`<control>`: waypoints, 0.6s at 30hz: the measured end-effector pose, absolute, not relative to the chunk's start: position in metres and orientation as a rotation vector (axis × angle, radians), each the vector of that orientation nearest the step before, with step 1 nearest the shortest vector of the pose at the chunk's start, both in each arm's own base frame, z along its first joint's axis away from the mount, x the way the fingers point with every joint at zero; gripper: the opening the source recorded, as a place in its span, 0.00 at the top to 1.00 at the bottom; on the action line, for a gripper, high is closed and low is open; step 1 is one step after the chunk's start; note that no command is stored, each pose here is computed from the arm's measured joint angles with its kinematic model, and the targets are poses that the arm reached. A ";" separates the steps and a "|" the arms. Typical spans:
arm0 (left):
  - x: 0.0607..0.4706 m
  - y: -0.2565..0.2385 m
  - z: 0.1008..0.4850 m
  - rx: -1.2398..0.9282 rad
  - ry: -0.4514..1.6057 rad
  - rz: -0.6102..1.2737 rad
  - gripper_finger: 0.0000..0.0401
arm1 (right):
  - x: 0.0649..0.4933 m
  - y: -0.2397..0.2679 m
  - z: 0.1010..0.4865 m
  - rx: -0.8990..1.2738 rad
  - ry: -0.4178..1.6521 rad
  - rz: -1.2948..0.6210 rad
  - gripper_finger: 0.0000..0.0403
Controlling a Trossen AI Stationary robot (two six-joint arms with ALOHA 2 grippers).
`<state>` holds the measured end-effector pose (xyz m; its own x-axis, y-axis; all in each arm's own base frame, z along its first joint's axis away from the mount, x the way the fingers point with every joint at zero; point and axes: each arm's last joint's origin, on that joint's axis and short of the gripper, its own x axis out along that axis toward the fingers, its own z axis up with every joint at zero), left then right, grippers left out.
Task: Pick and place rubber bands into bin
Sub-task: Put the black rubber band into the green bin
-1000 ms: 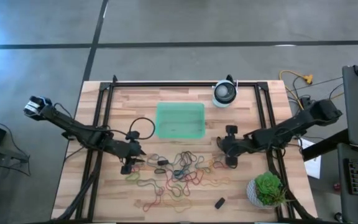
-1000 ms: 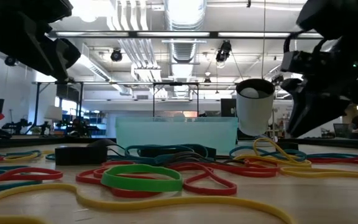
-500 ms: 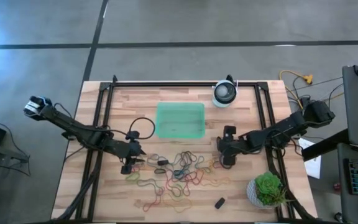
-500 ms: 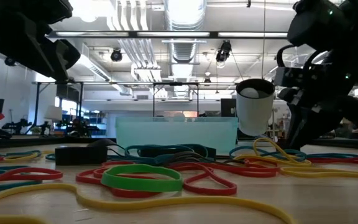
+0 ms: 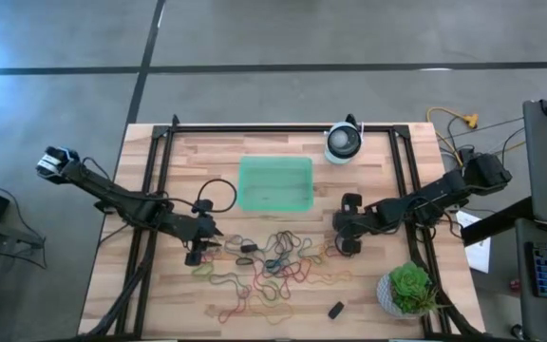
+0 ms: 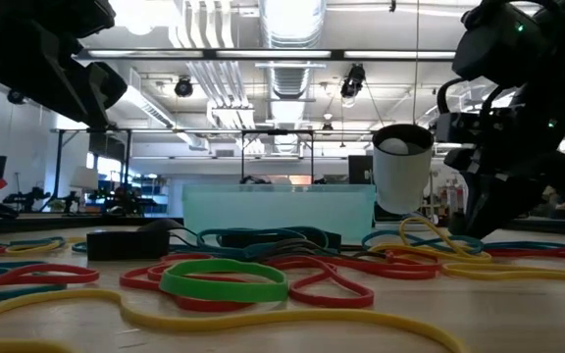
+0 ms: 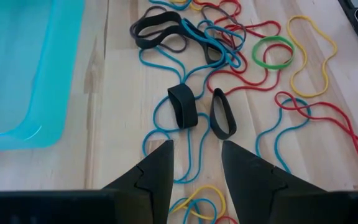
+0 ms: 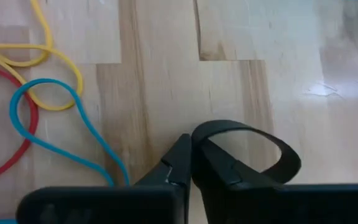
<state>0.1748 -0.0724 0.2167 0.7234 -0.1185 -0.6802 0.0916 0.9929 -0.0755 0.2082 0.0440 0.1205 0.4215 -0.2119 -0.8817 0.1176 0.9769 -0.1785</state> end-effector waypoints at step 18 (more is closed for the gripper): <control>0.175 -0.071 0.217 -0.009 0.739 -0.074 0.70 | 0.264 0.044 0.201 -0.285 0.803 -0.187 0.98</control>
